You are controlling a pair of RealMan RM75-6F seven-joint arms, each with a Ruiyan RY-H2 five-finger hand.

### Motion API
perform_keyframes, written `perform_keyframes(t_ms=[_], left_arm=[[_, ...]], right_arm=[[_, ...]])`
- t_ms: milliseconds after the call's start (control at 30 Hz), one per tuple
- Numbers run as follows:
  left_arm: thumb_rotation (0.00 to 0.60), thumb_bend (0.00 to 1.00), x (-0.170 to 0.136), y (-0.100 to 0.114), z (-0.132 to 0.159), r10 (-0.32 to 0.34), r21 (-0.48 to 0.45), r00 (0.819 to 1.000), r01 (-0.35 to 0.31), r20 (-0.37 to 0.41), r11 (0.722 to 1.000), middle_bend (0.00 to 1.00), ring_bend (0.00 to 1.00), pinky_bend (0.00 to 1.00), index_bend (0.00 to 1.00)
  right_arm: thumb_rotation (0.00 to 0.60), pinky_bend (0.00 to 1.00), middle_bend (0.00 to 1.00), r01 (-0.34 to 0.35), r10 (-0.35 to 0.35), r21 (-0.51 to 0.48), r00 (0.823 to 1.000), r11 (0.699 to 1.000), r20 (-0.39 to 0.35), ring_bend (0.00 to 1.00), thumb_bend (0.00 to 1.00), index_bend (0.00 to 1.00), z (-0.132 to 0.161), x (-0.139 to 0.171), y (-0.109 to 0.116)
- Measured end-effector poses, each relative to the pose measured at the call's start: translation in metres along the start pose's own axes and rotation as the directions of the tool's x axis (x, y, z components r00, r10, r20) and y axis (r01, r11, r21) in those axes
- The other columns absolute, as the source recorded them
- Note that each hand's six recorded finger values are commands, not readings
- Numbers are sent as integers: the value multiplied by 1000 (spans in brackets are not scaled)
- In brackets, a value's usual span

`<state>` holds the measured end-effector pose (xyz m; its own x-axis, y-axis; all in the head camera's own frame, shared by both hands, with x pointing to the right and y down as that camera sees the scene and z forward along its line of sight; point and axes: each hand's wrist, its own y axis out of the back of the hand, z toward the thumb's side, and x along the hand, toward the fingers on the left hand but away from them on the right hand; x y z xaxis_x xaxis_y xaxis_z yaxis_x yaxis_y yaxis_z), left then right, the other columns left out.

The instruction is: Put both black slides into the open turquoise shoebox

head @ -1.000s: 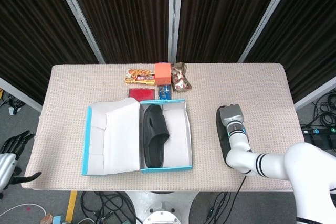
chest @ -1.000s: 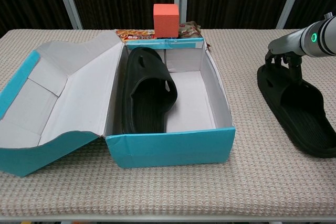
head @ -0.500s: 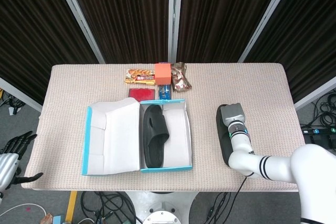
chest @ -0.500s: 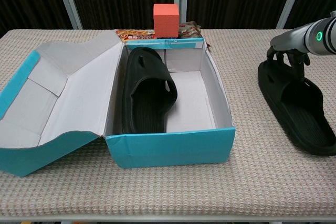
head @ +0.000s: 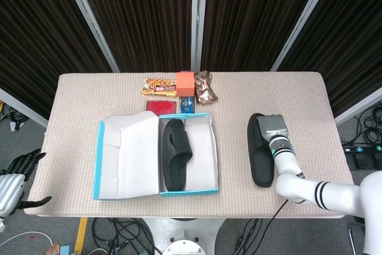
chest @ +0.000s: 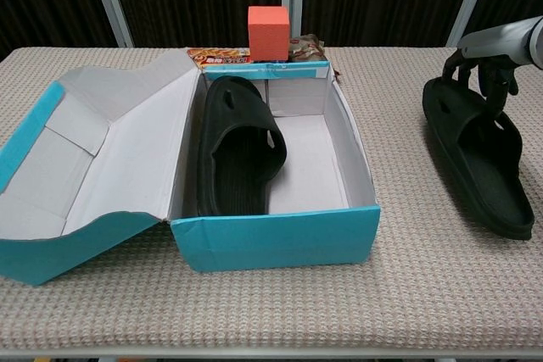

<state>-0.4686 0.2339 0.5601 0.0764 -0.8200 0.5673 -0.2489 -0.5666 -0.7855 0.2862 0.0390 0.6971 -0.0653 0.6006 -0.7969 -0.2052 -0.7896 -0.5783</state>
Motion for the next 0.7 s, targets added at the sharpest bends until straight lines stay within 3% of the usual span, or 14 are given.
perform_keyframes(t_ms=[167, 367, 533, 700], left_arm=[[600, 20, 2, 0, 4, 1, 5, 1000, -1, 9, 1000, 16, 0, 0, 78], [600, 20, 3, -1, 8, 2, 7, 1000, -3, 18, 1000, 17, 0, 0, 79], [600, 20, 3, 0, 10, 12, 13, 1000, -12, 20, 1000, 16, 0, 0, 77], [600, 21, 3, 3, 13, 30, 17, 999, -30, 26, 999, 17, 0, 0, 75]], right_arm=[[600, 562, 476, 61, -63, -77, 997, 995, -33, 375, 270, 553, -12, 15, 20], [600, 563, 479, 177, -196, -203, 978, 963, -76, 375, 272, 554, -33, 50, 57], [600, 564, 480, 261, -322, -348, 938, 900, -130, 375, 272, 555, -41, 78, 83], [600, 566, 482, 258, -417, -523, 884, 812, -211, 375, 272, 558, -33, 94, 95]])
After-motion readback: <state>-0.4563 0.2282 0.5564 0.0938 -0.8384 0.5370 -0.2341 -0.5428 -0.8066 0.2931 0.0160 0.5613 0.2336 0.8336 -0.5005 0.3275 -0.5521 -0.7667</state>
